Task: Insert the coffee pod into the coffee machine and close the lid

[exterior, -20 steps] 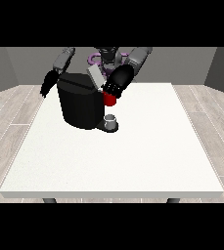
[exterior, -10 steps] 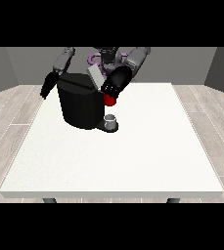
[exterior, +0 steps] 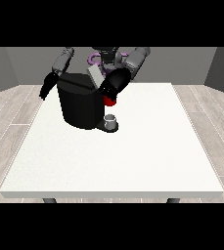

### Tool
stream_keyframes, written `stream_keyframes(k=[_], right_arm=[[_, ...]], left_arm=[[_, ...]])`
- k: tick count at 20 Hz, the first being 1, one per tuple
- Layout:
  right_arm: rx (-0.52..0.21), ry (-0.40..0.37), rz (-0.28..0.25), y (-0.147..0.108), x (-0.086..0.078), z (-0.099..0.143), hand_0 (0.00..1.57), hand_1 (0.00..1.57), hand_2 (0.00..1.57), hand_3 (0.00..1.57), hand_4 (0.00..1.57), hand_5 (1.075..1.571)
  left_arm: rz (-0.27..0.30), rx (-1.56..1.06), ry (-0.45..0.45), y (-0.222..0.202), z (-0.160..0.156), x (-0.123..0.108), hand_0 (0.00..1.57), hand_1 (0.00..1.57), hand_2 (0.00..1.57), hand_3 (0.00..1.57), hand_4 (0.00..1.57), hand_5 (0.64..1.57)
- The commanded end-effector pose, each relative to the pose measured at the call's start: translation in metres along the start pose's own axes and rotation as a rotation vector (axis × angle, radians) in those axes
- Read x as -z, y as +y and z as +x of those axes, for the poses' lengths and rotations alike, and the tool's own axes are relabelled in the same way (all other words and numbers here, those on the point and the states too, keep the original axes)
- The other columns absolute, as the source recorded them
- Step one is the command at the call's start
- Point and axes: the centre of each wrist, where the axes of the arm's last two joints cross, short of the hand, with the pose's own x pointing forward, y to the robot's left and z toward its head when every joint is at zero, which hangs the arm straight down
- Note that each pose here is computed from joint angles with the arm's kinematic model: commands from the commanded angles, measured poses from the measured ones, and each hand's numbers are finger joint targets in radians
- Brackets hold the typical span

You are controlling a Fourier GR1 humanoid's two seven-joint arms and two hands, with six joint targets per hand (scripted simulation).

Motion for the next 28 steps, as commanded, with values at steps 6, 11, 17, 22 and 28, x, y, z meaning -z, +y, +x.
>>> stream_keyframes(k=[6, 11, 17, 22, 28], right_arm=[[-0.024, -0.023, 0.019, 0.011, -0.001, 0.015, 0.0, 0.0, 0.0, 0.0, 0.21, 1.571], [-0.022, 0.0, -0.021, 0.002, -0.005, -0.008, 0.0, 0.0, 0.0, 0.0, 0.12, 1.571], [0.007, -0.002, -0.002, 0.001, 0.0, -0.003, 0.0, 0.0, 0.0, 0.0, 0.13, 1.571], [0.017, 0.041, 0.013, 0.004, -0.008, -0.014, 0.0, 0.0, 0.0, 0.0, 0.0, 1.571], [0.01, 0.234, 0.004, 0.002, -0.054, -0.069, 0.0, 0.0, 0.0, 0.0, 0.0, 1.571]], left_arm=[[0.05, 0.096, 0.0, 0.016, -0.012, -0.006, 0.81, 0.81, 0.91, 0.66, 0.0, 1.571], [0.054, 0.127, 0.014, 0.014, -0.012, -0.008, 0.0, 0.0, 0.63, 0.51, 0.0, 1.571], [0.073, 0.121, 0.001, 0.021, -0.012, -0.008, 0.0, 0.0, 0.53, 0.45, 0.0, 1.571], [-0.003, 0.089, 0.049, -0.005, -0.02, -0.009, 0.0, 0.0, 0.3, 0.2, 0.0, 1.571], [-0.192, -0.055, 0.078, -0.086, -0.041, -0.026, 0.0, 0.0, 0.0, 0.0, 0.0, 1.571]])
